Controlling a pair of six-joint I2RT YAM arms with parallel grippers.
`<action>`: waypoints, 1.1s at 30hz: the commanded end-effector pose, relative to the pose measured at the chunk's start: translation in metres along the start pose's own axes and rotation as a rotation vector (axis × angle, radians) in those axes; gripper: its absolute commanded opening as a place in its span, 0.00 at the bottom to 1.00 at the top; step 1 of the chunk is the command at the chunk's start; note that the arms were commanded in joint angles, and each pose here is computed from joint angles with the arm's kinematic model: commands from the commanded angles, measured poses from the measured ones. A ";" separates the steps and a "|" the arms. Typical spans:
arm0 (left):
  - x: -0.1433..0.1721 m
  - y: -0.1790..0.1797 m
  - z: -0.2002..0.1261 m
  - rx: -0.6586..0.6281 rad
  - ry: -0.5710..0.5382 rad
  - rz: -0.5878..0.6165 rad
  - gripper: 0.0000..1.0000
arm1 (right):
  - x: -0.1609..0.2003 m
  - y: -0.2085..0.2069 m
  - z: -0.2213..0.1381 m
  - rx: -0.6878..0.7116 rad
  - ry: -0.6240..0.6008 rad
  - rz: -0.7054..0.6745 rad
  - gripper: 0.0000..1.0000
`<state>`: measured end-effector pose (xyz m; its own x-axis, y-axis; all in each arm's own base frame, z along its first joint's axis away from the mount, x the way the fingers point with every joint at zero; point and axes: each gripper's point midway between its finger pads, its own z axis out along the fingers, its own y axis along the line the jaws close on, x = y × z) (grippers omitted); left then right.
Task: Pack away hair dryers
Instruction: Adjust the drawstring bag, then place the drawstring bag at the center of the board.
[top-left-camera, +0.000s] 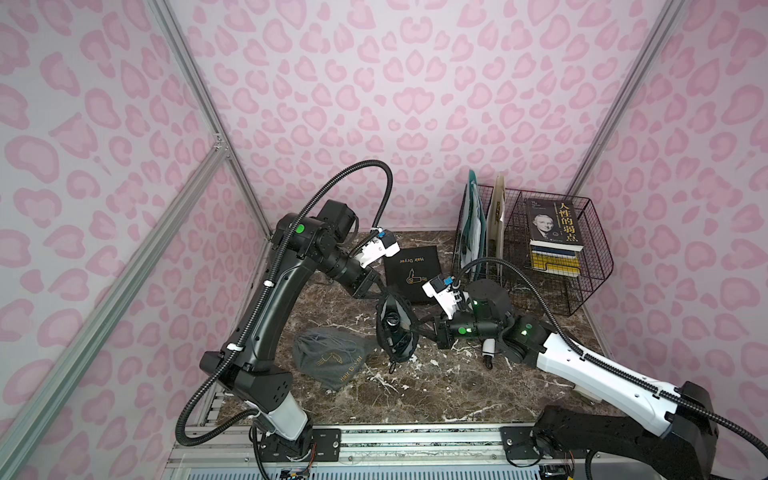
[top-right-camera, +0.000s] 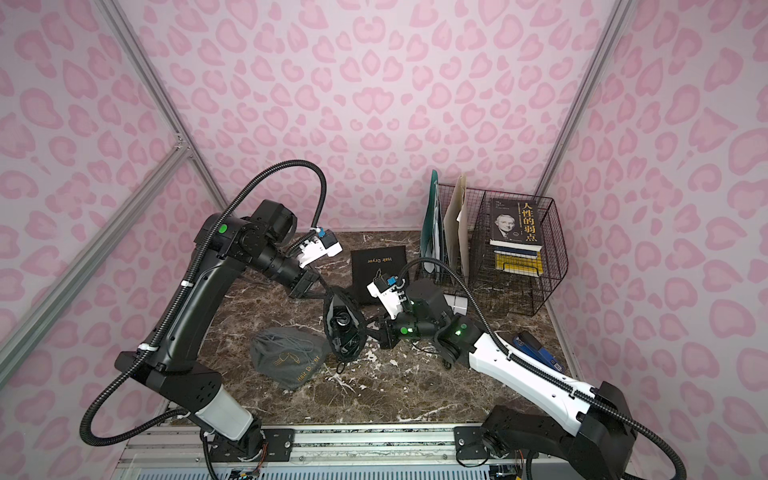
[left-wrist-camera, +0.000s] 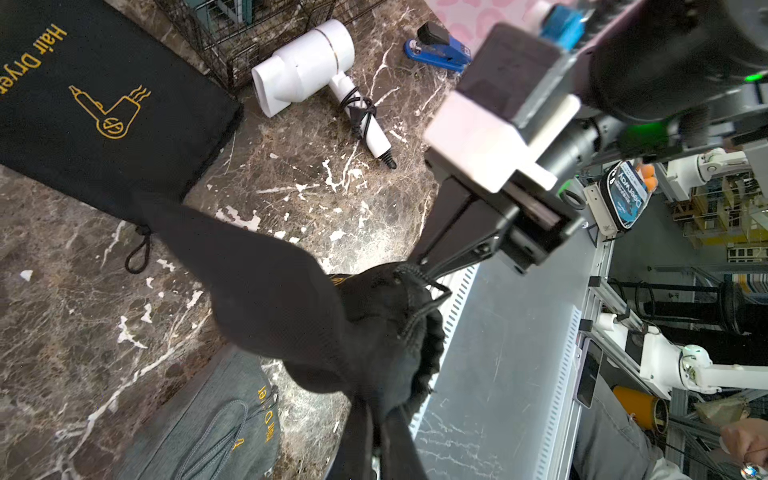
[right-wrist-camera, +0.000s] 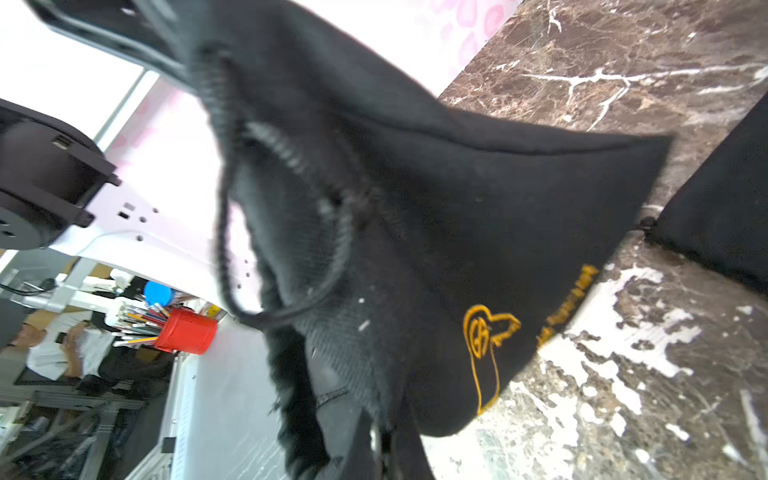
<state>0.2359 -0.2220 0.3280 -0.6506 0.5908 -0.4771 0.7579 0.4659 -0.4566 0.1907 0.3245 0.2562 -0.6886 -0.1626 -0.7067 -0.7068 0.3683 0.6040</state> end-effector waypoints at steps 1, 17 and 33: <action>-0.006 0.011 0.003 -0.010 -0.013 -0.012 0.02 | -0.011 0.016 -0.005 -0.067 -0.047 -0.002 0.00; -0.038 0.040 0.004 -0.015 -0.028 -0.026 0.02 | -0.007 0.032 0.024 -0.143 -0.026 0.040 0.00; -0.041 0.062 0.039 0.059 0.002 -0.053 0.10 | -0.005 -0.012 0.039 -0.024 -0.160 0.166 0.00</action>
<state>0.3015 -0.2352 0.2861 -0.7077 0.5837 -0.3979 0.6991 0.4977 -0.5133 0.2029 0.3568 0.2271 -0.7757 -0.0167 -0.6309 -0.5915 0.3679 0.7175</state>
